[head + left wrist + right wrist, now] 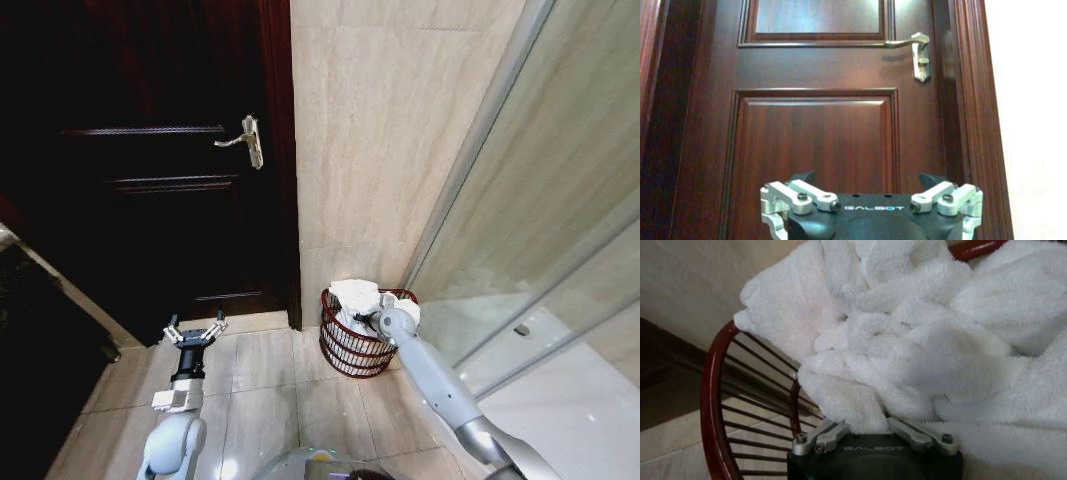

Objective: Discard the used towel into the hamper.

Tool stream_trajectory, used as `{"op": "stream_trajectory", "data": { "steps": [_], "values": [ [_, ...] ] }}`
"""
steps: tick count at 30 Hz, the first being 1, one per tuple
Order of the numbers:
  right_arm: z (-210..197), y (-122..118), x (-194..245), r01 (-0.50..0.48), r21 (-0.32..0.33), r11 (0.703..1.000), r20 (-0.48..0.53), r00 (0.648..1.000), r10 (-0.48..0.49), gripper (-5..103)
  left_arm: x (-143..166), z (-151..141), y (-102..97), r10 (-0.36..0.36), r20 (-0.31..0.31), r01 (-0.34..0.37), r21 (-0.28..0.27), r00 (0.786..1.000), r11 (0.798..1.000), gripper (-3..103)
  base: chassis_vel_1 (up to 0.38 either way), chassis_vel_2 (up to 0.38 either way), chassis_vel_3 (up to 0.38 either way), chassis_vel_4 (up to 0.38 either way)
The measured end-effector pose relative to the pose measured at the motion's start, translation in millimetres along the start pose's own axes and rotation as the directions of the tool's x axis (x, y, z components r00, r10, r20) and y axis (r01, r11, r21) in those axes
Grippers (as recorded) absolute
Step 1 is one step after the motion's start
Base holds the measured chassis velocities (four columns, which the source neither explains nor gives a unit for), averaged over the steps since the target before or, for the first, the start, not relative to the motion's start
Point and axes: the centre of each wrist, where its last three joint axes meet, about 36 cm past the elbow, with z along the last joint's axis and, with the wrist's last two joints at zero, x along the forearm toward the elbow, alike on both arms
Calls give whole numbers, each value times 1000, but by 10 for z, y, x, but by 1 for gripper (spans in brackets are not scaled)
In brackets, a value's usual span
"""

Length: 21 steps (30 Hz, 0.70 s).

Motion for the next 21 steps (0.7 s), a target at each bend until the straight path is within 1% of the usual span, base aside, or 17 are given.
{"op": "stream_trajectory", "data": {
  "steps": [1, 2, 4, 5, 6, 7, 11, 12, 13, 14, 15, 16, 17, 18, 20, 21],
  "values": [
    [28, -4, -12, -2, 6, 1000, -2, 1000, 2, 4, 0, 0, -2, 0, 1, 0, 0, 1000, 1000, 100, 0, 0, 0, 0],
    [62, -6, -22, -5, 14, 1000, -3, 1000, 5, 2, 0, 0, -4, 0, 2, 0, 1, 1000, 1000, 100, 0, 0, 0, 0],
    [103, 2, -15, -8, 27, 1000, 2, 1000, 8, 2, -3, -8, -6, 0, 5, 0, 1, 1000, 1000, 100, 0, 0, 0, 0],
    [103, 14, 15, -3, 30, 1000, 10, 1000, 2, 9, -6, -13, -6, 0, 6, -1, 1, 1000, 1000, 100, 0, 0, 0, 0],
    [91, 48, 82, 5, 38, 999, 28, 1000, -7, 9, -8, -16, -4, 1, 8, -1, 1, 1000, 1000, 100, 0, 0, 0, 0],
    [87, 80, 145, 8, 47, 999, 43, 999, -10, 20, -10, -21, -5, 1, 9, -1, 1, 1000, 1000, 100, 0, 0, 0, 0],
    [98, 137, 266, 7, 70, 997, 71, 997, -12, 20, -10, -27, -8, 2, 11, -2, 2, 1000, 1000, 100, 0, 0, 0, 0],
    [132, 184, 415, 6, 101, 995, 104, 994, -16, 30, -10, -26, -16, 4, 11, -4, 4, 1000, 1000, 100, 0, 0, 0, 0],
    [178, 239, 572, 12, 120, 993, 134, 991, -28, 30, -9, -24, -30, 6, 11, -7, 7, 1000, 1000, 100, 0, 0, 0, 0],
    [214, 272, 676, 13, 132, 991, 154, 987, -34, 41, -10, -23, -40, 8, 11, -9, 10, 1000, 1000, 100, 0, 0, 0, 0],
    [214, 272, 676, 13, 132, 991, 154, 987, -34, 41, -10, -23, -40, 8, 11, -9, 10, 1000, 1000, 100, 0, 0, 0, 0],
    [250, 297, 757, 8, 145, 989, 176, 984, -34, 41, -9, -21, -50, 10, 11, -11, 12, 1000, 1000, 100, 0, 0, 0, 0],
    [336, 345, 911, -5, 176, 984, 226, 973, -36, 52, -7, -18, -71, 14, 10, -15, 17, 1000, 1000, 100, 0, 0, 0, 0],
    [336, 345, 911, -5, 176, 984, 226, 973, -36, 52, -7, -18, -71, 14, 10, -15, 17, 1000, 1000, 100, 0, 0, 0, 0],
    [390, 413, 1145, -13, 200, 980, 290, 956, -46, 64, -11, -13, -102, 21, 11, -21, 23, 1000, 1000, 100, 0, 0, 0, 0],
    [382, 435, 1258, -14, 207, 978, 317, 947, -53, 64, -14, -12, -116, 23, 11, -23, 25, 1000, 999, 100, 0, 0, 0, 0]
  ]
}}
